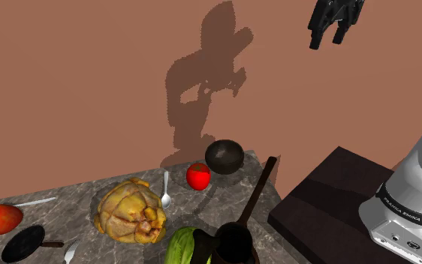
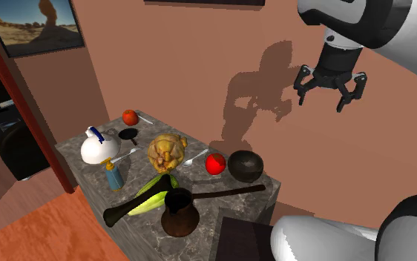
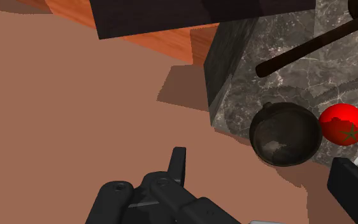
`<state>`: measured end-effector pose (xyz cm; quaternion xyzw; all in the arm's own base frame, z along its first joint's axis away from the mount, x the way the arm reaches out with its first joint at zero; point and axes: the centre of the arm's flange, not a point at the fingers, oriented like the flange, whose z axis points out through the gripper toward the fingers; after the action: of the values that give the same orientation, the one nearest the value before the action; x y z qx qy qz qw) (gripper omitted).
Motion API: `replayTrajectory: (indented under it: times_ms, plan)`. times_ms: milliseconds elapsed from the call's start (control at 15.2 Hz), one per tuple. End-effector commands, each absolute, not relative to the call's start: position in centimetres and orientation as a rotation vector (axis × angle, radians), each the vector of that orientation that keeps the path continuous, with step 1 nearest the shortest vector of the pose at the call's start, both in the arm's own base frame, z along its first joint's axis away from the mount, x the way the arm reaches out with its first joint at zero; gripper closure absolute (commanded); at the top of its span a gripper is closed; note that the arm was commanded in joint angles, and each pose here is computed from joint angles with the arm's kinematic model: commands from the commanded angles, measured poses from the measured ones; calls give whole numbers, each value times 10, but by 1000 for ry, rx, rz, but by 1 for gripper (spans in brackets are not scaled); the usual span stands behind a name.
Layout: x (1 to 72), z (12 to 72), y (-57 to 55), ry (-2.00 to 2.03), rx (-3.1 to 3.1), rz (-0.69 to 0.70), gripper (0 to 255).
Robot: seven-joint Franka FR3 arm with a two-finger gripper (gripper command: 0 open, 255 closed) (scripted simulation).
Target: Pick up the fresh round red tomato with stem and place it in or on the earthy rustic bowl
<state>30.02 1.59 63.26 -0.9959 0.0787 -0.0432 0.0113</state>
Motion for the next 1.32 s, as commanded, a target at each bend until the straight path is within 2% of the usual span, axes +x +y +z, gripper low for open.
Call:
replayTrajectory:
  times_ms: [0,1254]
  plan:
    - [300,633,16,245,-3106,-135,0]
    - [379,427,107,-324,-2983,-390,0]
